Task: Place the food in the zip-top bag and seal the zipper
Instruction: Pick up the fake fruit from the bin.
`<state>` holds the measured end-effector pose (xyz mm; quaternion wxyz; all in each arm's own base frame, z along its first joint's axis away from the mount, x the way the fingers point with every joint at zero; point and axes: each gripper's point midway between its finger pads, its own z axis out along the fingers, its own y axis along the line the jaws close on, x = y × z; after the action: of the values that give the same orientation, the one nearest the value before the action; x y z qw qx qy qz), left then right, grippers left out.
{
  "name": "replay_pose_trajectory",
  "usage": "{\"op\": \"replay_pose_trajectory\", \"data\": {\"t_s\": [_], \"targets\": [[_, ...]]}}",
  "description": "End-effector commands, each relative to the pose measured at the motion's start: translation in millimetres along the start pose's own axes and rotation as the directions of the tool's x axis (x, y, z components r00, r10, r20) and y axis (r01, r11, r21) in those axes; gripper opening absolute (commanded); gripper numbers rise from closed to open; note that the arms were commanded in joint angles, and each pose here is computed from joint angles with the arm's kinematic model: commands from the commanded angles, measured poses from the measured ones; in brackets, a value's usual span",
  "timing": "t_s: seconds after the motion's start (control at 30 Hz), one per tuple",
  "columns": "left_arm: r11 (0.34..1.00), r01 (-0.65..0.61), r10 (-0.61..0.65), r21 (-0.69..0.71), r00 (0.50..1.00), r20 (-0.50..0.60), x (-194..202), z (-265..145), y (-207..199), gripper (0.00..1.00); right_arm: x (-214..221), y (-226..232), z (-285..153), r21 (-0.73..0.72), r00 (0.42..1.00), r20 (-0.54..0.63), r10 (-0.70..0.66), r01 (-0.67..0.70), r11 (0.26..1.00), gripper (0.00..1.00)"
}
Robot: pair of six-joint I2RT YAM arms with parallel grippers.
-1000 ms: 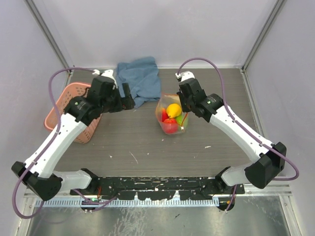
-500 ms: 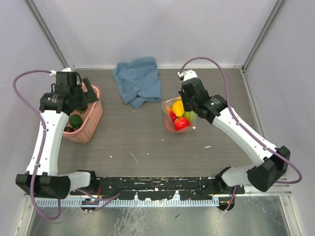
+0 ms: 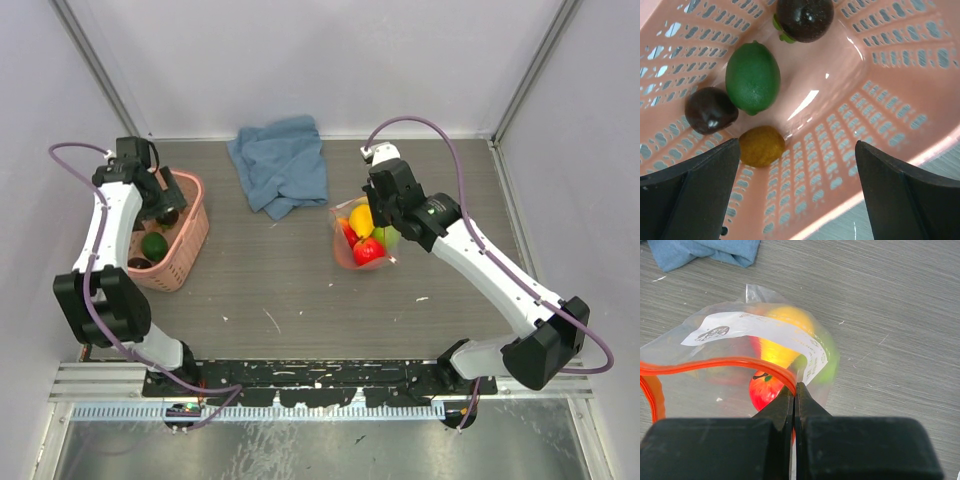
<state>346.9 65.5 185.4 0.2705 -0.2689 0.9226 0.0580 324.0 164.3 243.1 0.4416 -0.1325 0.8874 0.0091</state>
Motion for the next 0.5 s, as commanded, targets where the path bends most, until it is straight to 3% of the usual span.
{"op": "replay_pose_trajectory", "data": {"t_s": [0.0,0.27,0.47], "targets": [[0.999,-0.004,0.006,-0.033,0.998,0.063,-30.9,7.5,8.5,0.98,-17.9,0.7,-5.5,-0.02,0.997,0.076,0.024,-0.022,1.0,0.01],[0.997,0.078,-0.074,-0.016,0.98,0.186,-50.0,53.0,11.1,0.98,-16.0,5.0,-4.5,-0.042,0.997,0.076,0.024,-0.021,0.999,0.01],[0.993,0.114,-0.109,-0.019,0.981,0.16,-44.2,73.6,9.4,0.98,-14.9,3.7,-5.1,-0.037,0.997,0.079,0.024,-0.021,0.999,0.01]]}}
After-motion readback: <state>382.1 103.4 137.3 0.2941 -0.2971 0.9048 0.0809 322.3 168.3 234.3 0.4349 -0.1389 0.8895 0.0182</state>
